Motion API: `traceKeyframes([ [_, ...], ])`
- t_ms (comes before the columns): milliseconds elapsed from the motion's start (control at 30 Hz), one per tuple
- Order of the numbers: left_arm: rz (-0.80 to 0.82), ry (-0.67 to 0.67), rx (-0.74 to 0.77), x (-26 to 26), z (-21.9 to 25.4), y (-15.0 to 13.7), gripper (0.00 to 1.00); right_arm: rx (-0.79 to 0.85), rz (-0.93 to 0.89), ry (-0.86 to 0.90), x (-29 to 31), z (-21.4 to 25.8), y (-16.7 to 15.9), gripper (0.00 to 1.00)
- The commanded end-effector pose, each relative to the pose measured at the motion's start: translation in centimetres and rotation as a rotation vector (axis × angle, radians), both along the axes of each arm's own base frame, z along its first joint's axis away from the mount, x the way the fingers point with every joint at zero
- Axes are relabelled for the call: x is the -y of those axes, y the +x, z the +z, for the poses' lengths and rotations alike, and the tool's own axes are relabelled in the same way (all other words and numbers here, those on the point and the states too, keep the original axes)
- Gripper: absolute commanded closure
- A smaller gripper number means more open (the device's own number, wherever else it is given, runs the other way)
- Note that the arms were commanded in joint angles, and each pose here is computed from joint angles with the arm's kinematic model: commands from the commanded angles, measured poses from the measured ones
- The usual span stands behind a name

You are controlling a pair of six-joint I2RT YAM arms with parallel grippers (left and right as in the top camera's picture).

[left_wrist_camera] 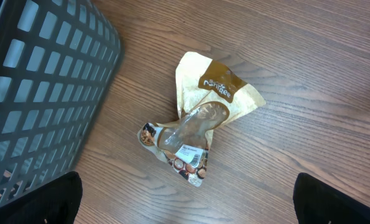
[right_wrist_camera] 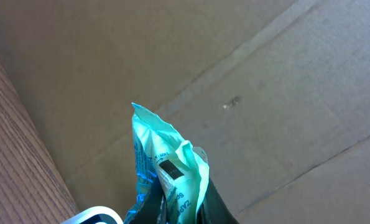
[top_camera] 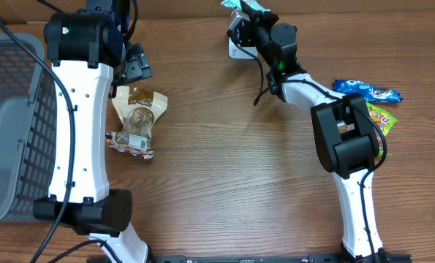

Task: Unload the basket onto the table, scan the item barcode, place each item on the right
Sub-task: 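Hold the mint-green wrapper barcode in front of the white scanner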

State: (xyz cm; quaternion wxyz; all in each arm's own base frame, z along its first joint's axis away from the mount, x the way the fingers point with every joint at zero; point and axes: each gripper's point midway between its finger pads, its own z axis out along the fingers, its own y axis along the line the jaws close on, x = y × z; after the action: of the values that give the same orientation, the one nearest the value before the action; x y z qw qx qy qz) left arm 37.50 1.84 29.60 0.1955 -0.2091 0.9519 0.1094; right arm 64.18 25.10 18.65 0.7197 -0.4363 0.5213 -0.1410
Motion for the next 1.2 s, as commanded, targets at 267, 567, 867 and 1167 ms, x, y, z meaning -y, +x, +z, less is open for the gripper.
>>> traceKeyframes([
  [267,0.015,0.007,-0.003,0.1,-0.3,0.1,0.00,0.037,0.021,0.008,-0.7,0.8,-0.2,0.96],
  [567,0.015,0.007,-0.003,0.1,-0.3,0.1,0.00,0.018,0.050,-0.001,-1.2,-0.5,-0.4,0.96],
  [867,0.015,0.007,-0.003,0.1,-0.3,0.1,0.00,-0.003,0.052,-0.009,-1.0,-1.6,-0.2,0.96],
  [1167,0.015,0.007,-0.003,0.1,-0.3,0.1,0.00,-0.014,0.052,-0.012,-1.0,-1.9,-0.2,0.96],
])
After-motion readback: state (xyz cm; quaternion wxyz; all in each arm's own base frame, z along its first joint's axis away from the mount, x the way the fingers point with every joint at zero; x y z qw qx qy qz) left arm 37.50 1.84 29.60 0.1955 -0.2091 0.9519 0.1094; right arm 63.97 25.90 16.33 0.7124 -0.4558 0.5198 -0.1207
